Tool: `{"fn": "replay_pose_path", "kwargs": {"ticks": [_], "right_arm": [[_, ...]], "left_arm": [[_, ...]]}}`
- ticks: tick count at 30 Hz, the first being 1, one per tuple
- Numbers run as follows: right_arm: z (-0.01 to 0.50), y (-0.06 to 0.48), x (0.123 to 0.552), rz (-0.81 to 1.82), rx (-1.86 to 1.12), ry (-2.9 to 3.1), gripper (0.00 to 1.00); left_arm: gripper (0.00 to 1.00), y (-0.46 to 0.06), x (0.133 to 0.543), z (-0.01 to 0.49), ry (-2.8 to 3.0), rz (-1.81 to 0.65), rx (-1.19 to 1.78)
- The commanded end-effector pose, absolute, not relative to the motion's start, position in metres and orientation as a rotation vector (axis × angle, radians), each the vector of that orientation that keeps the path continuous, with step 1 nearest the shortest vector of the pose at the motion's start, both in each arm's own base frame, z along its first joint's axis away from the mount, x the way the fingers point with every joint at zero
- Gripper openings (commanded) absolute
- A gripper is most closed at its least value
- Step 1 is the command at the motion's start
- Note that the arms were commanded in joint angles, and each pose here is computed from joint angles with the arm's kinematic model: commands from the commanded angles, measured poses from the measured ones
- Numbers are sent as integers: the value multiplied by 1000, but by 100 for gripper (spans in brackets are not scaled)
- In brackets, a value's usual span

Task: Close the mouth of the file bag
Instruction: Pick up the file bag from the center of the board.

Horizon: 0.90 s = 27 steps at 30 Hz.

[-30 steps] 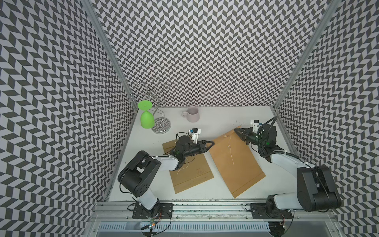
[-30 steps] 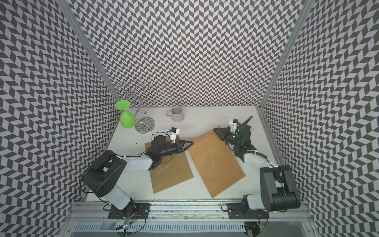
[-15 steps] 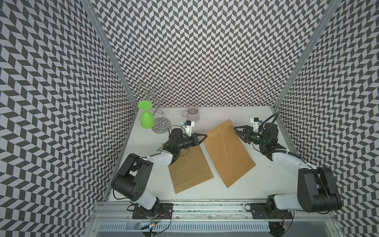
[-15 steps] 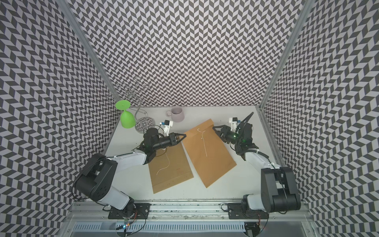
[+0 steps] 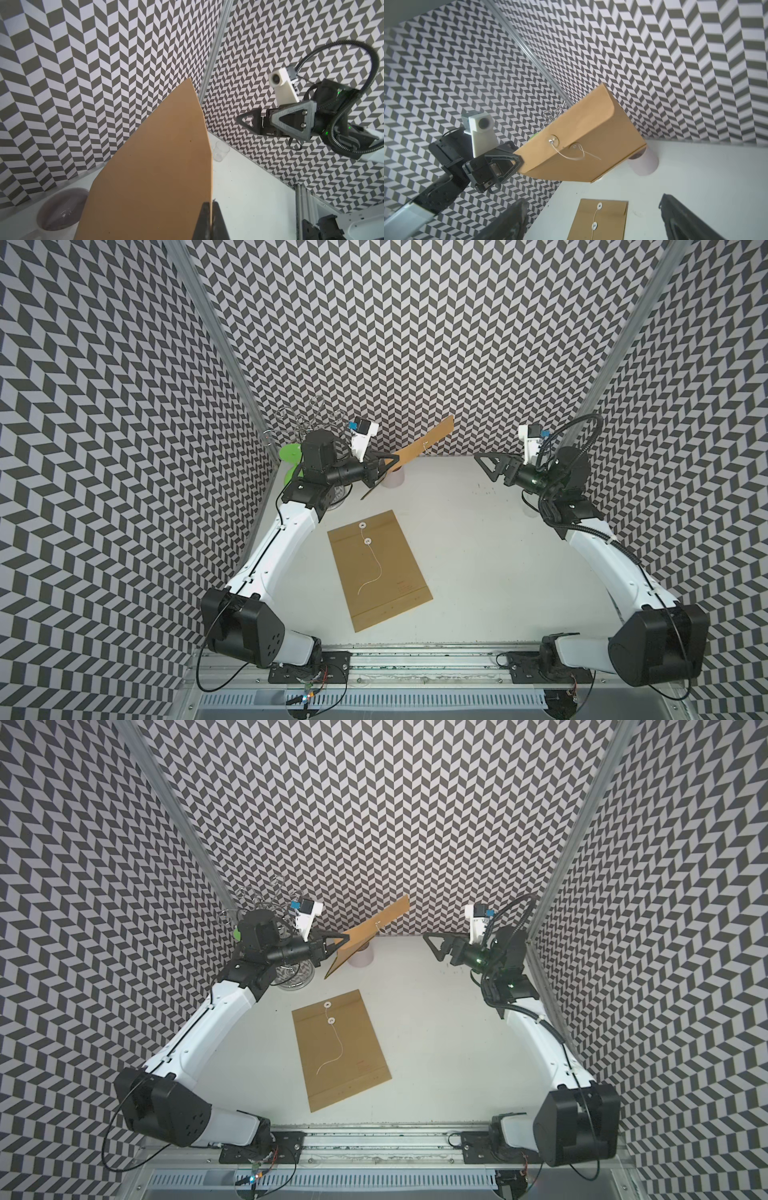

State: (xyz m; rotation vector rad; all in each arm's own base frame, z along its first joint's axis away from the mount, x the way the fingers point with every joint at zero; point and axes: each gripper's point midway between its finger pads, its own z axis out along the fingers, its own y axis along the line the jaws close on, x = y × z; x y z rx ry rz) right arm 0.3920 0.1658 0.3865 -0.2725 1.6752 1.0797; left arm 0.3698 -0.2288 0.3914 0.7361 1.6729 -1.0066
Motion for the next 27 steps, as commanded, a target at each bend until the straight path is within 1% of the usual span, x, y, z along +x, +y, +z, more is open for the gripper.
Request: {"fn": "replay_pose_path", "kwargs": {"ticks": [1,4,7,9,12,16,18,22,24,26,27], "right_arm": [[411,171,393,980,-418,1580,100],[420,183,396,996,-496,1553,100],[418,193,401,1011,-586,1559,100],[414,202,397,1057,-668,1561,100],[408,210,381,1135,-767,1530,96],[406,213,359,1235,-830,1474,90],[401,215,355,1283,-835,1470,87],[398,217,346,1387,-841,1430,75],[401,218,345,1393,-851,1422,70],[407,218,342,1394,-869,1411,67],[409,218,341,1392,-872,1407,64]], "left_arm": [[0,-238,347,396,1654,-1037,882],[0,-246,335,407,1624,-1021,953],[0,-252,325,414,1595,-1007,1004],[0,-251,323,419,1580,-999,1004],[0,-250,323,428,1564,-974,996],[0,-243,335,438,1570,-892,937],[0,-239,340,446,1559,-853,907],[0,-241,336,449,1548,-882,912],[0,-242,335,449,1550,-887,916],[0,-241,335,450,1550,-877,915],[0,-240,335,451,1550,-871,910]]}}
